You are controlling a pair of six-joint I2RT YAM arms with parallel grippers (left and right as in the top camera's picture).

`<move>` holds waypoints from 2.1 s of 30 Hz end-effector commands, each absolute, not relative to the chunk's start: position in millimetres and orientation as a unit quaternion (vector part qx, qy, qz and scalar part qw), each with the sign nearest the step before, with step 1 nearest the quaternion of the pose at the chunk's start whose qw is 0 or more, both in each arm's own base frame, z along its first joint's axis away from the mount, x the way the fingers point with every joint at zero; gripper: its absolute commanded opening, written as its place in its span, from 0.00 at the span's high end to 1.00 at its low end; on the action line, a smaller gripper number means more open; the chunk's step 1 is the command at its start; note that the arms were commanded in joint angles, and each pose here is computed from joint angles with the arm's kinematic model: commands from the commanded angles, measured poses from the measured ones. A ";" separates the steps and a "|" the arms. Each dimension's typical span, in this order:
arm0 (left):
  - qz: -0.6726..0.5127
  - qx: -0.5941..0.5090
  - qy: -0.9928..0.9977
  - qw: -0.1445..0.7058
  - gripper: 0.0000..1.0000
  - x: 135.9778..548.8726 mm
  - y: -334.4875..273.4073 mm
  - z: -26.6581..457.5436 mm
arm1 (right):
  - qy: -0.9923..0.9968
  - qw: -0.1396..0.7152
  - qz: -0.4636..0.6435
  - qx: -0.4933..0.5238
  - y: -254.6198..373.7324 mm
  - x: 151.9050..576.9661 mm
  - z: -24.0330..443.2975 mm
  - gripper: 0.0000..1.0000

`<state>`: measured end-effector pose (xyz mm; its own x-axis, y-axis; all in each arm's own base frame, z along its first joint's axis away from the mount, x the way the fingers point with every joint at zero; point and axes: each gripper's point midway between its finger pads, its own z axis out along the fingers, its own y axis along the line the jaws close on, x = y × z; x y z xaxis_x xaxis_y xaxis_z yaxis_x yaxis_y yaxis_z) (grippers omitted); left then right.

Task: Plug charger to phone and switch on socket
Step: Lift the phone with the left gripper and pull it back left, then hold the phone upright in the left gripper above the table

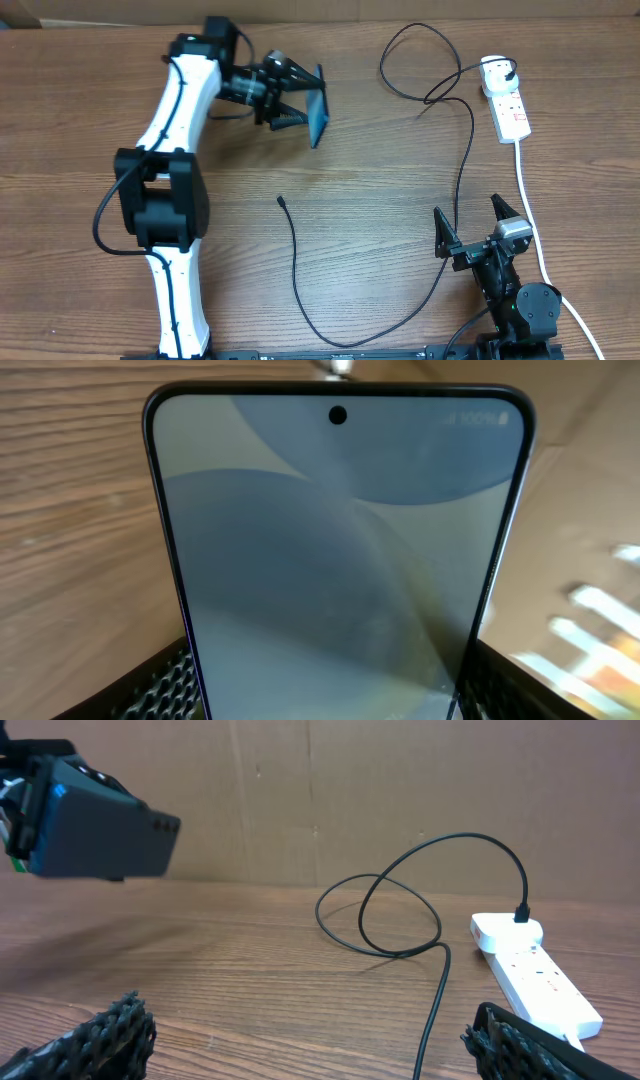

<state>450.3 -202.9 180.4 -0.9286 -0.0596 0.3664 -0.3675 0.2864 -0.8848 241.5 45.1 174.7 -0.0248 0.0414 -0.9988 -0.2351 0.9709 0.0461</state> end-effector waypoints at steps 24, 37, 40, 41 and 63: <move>0.653 0.268 -0.655 0.270 0.29 463.1 -173.7 235.6 | 0.707 0.696 0.104 -0.071 47.0 241.1 173.0 0.00; 0.651 0.277 -0.650 0.278 0.28 464.4 -172.0 236.2 | 0.707 0.696 0.104 -0.071 47.0 241.1 173.0 0.00; 0.652 0.278 -0.650 0.276 0.28 465.2 -170.2 236.3 | 0.707 0.696 0.104 -0.071 47.0 241.1 173.0 0.00; 0.652 0.278 -0.649 0.275 0.28 465.5 -169.1 236.3 | 0.707 0.696 0.104 -0.071 47.0 241.1 173.0 0.00; 0.661 0.266 -0.654 0.253 0.27 469.5 -161.6 236.7 | 0.707 0.696 0.104 -0.071 47.0 241.1 173.0 0.00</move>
